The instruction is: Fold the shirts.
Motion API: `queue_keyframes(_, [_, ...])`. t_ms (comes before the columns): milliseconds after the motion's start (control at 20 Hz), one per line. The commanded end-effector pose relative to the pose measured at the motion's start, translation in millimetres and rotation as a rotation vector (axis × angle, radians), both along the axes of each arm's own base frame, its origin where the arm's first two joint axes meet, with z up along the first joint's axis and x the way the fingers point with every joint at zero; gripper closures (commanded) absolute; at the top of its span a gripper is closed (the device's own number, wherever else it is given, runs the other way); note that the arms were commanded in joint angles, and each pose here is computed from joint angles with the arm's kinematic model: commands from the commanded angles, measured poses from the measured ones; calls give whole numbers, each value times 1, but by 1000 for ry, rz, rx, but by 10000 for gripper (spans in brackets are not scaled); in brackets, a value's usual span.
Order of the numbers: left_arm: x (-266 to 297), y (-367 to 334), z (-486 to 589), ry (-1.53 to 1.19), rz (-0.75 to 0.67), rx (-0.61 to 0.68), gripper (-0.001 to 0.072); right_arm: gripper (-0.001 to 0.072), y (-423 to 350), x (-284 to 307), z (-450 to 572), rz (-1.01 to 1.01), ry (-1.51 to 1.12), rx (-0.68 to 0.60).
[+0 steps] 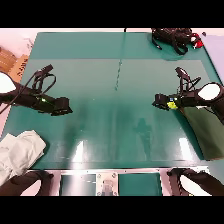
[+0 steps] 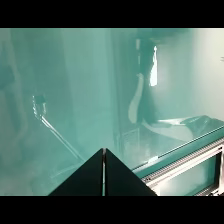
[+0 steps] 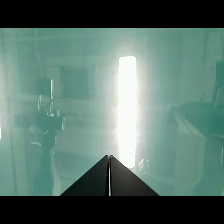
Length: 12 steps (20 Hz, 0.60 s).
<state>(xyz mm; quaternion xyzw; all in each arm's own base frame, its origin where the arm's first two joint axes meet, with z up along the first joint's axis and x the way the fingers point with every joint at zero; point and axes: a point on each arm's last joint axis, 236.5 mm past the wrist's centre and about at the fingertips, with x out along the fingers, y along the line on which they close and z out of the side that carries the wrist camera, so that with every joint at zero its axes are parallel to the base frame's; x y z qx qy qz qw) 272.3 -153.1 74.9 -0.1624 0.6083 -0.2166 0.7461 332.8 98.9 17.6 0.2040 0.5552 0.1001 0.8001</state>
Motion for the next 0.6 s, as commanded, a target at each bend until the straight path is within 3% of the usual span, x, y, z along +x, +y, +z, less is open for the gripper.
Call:
queue_keyframes(0, [-1, 0, 0, 4, -3, 3, 683, 695, 0, 0, 0, 1, 0, 0])
queue_keyframes(200, [-3, 20, -11, 5, -13, 100, 683, 695, 0, 0, 0, 1, 0, 0])
queue_keyframes(300, [-10, 70, -31, 55, 23, 322, 682, 695, 0, 0, 0, 1, 0, 0])
queue_keyframes(350, [-17, 114, -41, 103, 92, 499, 612, 695, 0, 0, 0, 1, 0, 0])
queue_keyframes(400, [-28, 156, -48, 156, 164, 672, 258, 695, 0, 0, 0, 1, 1, 0])
queue_keyframes(450, [-43, 192, -53, 215, 219, 826, -1, 695, 0, 0, 0, 1, 0, 0])
queue_keyframes(550, [-83, 227, -78, 352, 205, 998, 2, 695, 0, 0, 0, 1, 0, 0])
